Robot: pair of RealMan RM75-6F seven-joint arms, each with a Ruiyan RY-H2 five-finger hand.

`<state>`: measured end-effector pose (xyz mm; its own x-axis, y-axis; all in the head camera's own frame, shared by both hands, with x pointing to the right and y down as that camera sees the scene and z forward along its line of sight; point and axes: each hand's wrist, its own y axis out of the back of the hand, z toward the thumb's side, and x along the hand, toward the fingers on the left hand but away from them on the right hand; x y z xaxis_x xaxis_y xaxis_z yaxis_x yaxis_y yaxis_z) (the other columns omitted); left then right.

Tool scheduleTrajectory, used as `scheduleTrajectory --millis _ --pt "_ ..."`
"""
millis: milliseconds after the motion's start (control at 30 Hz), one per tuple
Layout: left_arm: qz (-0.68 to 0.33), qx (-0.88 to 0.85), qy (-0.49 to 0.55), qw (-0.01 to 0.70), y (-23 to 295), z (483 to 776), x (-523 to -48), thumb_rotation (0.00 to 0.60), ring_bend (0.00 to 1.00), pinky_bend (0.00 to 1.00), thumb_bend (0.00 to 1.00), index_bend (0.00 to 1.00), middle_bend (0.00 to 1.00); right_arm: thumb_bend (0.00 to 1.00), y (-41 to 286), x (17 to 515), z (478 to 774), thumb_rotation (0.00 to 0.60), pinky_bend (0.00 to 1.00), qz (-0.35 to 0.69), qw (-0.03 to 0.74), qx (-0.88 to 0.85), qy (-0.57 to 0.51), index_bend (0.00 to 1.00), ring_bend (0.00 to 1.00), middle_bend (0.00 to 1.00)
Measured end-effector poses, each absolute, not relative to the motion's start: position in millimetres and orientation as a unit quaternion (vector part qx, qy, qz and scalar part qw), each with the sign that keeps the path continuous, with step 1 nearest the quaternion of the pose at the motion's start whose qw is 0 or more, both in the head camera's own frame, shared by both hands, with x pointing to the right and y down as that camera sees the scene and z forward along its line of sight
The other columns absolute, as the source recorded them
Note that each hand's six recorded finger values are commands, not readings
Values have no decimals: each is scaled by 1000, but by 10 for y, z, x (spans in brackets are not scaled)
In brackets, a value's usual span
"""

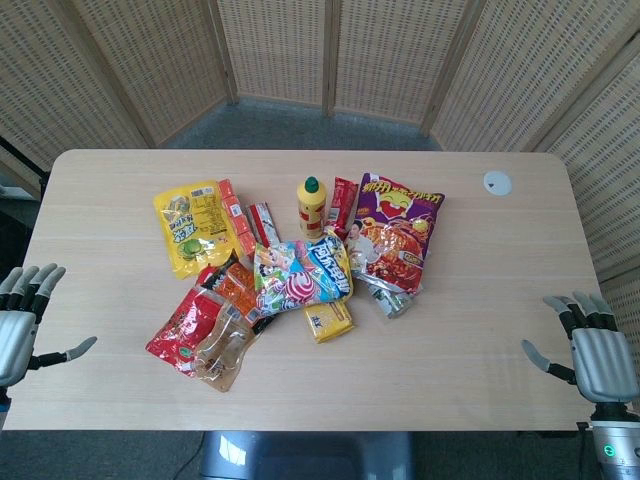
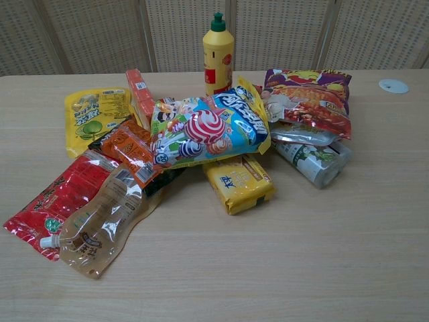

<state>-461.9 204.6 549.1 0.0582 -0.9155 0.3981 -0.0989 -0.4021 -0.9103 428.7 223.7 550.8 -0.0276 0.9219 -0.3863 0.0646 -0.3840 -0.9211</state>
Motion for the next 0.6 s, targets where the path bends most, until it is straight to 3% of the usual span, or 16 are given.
scheduleTrajectory --millis 600 --pt "-544 -653 371 374 1910 5609 -4549 250 1 0 17 0 13 253 2194 4145 5512 38 0 574 372 -600 -415 200 114 248"
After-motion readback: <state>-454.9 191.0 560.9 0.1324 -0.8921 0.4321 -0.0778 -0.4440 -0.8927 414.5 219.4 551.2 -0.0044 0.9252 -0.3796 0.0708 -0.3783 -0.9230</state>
